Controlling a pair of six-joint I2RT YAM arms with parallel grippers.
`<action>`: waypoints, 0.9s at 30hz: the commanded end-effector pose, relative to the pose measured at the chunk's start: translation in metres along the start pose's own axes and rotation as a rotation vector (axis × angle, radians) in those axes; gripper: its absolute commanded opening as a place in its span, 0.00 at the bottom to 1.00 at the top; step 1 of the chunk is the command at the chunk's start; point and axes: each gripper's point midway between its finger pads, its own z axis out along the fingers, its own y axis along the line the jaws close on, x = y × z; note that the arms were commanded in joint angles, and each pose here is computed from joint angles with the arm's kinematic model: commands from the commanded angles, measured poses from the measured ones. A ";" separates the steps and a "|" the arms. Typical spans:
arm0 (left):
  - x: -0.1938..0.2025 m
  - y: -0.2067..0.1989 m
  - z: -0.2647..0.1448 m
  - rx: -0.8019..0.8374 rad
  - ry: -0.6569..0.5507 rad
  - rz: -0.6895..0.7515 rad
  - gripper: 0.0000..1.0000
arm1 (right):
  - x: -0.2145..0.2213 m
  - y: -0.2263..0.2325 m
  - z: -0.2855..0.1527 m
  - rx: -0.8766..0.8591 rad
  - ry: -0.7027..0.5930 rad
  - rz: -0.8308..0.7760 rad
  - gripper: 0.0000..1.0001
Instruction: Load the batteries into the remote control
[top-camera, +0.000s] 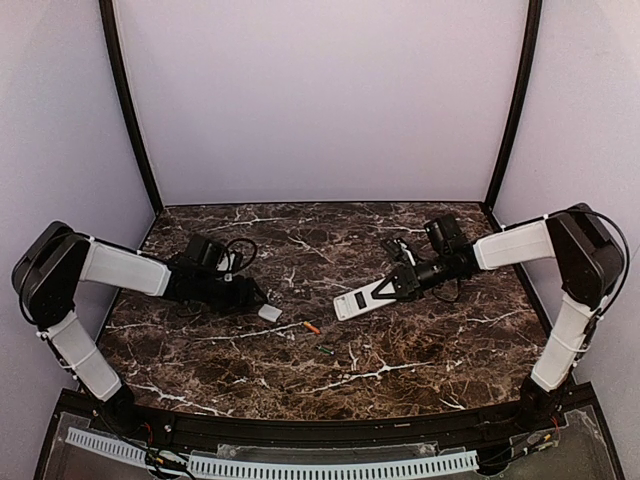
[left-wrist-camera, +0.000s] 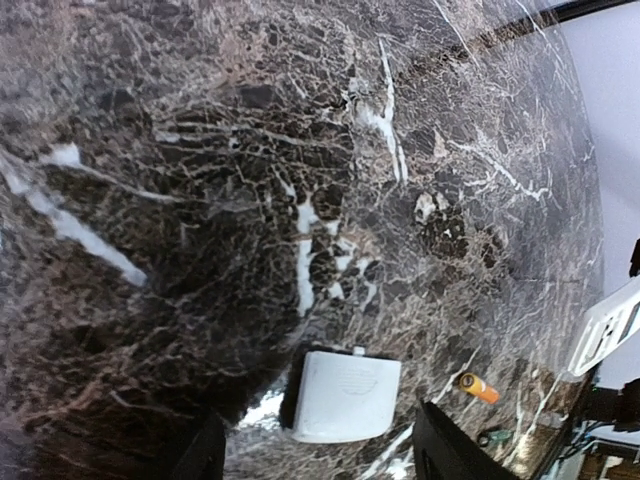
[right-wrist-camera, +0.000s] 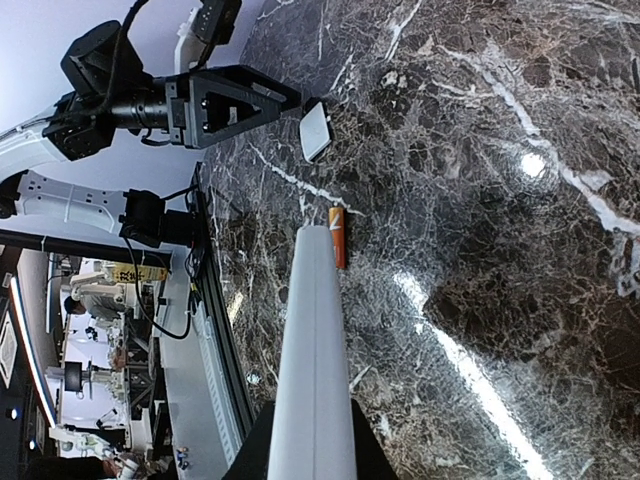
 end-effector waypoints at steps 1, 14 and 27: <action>-0.016 0.003 -0.030 -0.083 -0.084 0.109 0.68 | 0.010 -0.003 0.003 0.002 0.014 -0.037 0.00; 0.019 -0.092 -0.037 0.008 0.039 0.956 0.68 | -0.004 0.005 -0.009 0.068 -0.060 -0.159 0.00; 0.085 -0.113 0.002 0.105 0.378 1.522 0.50 | -0.001 0.009 -0.036 0.131 -0.164 -0.235 0.00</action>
